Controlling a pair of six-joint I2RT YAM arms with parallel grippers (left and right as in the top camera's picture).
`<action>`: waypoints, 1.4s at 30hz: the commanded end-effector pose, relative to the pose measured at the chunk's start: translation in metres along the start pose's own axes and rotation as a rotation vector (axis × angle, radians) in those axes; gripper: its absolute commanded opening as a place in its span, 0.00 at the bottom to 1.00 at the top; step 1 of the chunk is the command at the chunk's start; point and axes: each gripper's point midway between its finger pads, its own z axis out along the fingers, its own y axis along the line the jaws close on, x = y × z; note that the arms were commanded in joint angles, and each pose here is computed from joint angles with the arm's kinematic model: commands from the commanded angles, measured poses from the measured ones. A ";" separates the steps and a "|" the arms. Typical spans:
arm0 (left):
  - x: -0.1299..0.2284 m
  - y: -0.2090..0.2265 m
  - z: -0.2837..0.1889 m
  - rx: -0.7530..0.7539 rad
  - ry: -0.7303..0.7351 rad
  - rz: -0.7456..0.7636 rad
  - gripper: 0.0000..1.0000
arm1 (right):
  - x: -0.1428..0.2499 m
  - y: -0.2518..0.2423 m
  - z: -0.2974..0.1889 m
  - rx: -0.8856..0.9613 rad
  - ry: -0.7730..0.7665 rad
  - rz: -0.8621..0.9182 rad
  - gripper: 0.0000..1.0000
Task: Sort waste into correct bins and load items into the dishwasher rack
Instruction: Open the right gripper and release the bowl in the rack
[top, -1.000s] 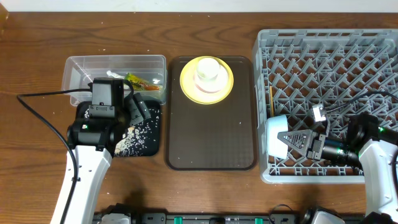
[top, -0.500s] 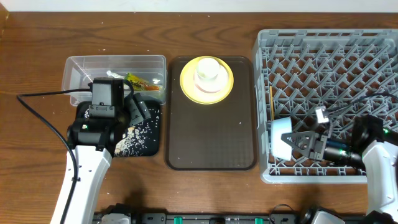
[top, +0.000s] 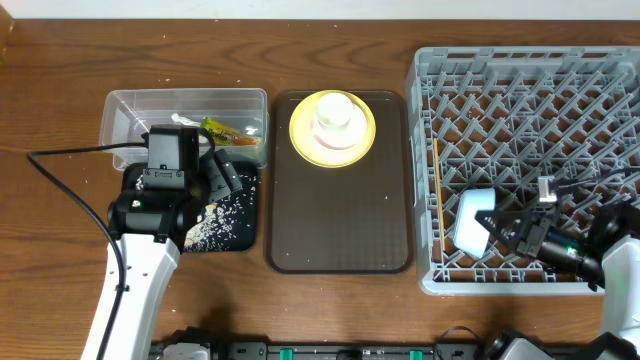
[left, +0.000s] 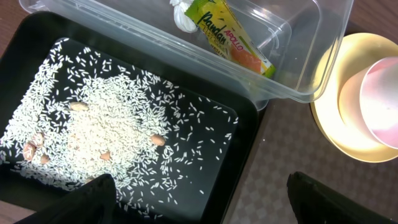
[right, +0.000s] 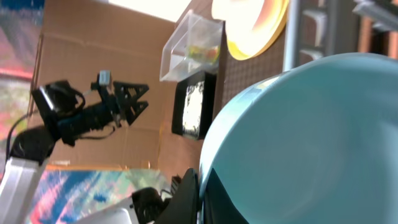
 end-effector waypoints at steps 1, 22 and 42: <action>0.001 0.004 0.003 -0.017 0.001 0.014 0.90 | 0.006 -0.022 -0.008 0.101 0.014 0.048 0.02; 0.001 0.004 0.003 -0.016 0.001 0.014 0.90 | -0.005 -0.047 -0.039 0.222 -0.097 0.135 0.01; 0.001 0.004 0.003 -0.016 0.001 0.014 0.90 | -0.052 -0.052 -0.054 0.280 -0.199 -0.129 0.01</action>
